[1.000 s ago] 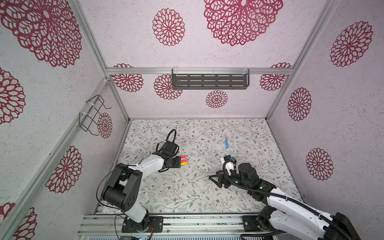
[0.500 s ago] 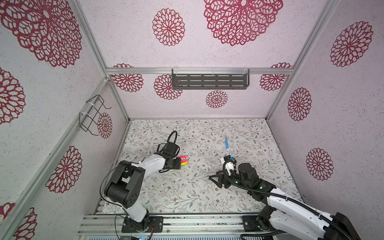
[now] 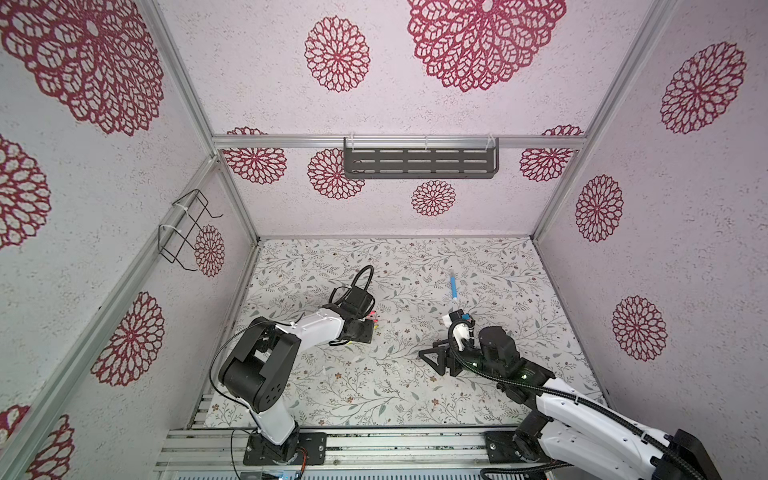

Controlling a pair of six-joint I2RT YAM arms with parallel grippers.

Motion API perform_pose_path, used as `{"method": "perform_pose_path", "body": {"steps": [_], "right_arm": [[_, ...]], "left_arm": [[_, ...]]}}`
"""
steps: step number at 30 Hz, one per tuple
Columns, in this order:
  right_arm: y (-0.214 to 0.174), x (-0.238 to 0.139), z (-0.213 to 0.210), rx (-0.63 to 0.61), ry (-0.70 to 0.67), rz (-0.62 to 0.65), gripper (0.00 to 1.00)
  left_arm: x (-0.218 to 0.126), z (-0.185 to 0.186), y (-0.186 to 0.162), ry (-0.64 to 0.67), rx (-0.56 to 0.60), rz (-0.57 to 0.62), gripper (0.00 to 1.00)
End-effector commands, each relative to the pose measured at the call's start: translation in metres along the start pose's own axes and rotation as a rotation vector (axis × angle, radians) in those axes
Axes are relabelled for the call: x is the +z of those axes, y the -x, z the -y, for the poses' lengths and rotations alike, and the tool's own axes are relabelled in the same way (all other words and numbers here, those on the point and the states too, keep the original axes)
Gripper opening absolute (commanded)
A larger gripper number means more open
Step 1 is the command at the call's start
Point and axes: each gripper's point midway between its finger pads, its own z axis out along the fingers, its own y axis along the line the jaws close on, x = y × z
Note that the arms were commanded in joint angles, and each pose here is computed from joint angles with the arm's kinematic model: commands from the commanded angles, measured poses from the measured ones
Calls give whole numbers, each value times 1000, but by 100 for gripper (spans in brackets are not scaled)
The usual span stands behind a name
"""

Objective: Insert the pens into the pen caps
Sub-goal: 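Grasp the yellow highlighter with the left gripper while the right gripper moves inward, then lift the yellow highlighter upright with the left gripper toward the right gripper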

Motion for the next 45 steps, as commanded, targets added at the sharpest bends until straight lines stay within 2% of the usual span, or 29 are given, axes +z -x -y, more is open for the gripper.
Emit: {"method": "perform_pose_path", "body": {"steps": [1, 8, 21, 28, 34, 37, 40, 43, 45], "right_arm": [[7, -3, -7, -8, 24, 32, 76], [5, -4, -5, -5, 15, 33, 76], [4, -2, 0, 3, -2, 40, 75], [6, -3, 0, 6, -8, 40, 74], [8, -6, 0, 8, -17, 51, 74], [8, -7, 4, 19, -40, 53, 73], [8, -6, 10, 40, -69, 61, 74], [12, -4, 4, 66, -19, 94, 75], [14, 0, -2, 82, 28, 103, 75]], "left_arm": [[6, 6, -12, 22, 49, -47, 54], [5, 16, -26, 24, 71, -78, 52], [-18, 8, -54, 9, 3, -67, 52], [-10, 19, -68, 2, 48, -127, 27], [-9, 31, -67, -10, 92, -134, 12], [-20, 51, -59, -52, 151, -69, 10], [-47, 91, -48, -175, 246, 79, 11], [-83, 132, -32, -415, 211, 259, 12], [-99, 143, -25, -506, 173, 354, 12]]}}
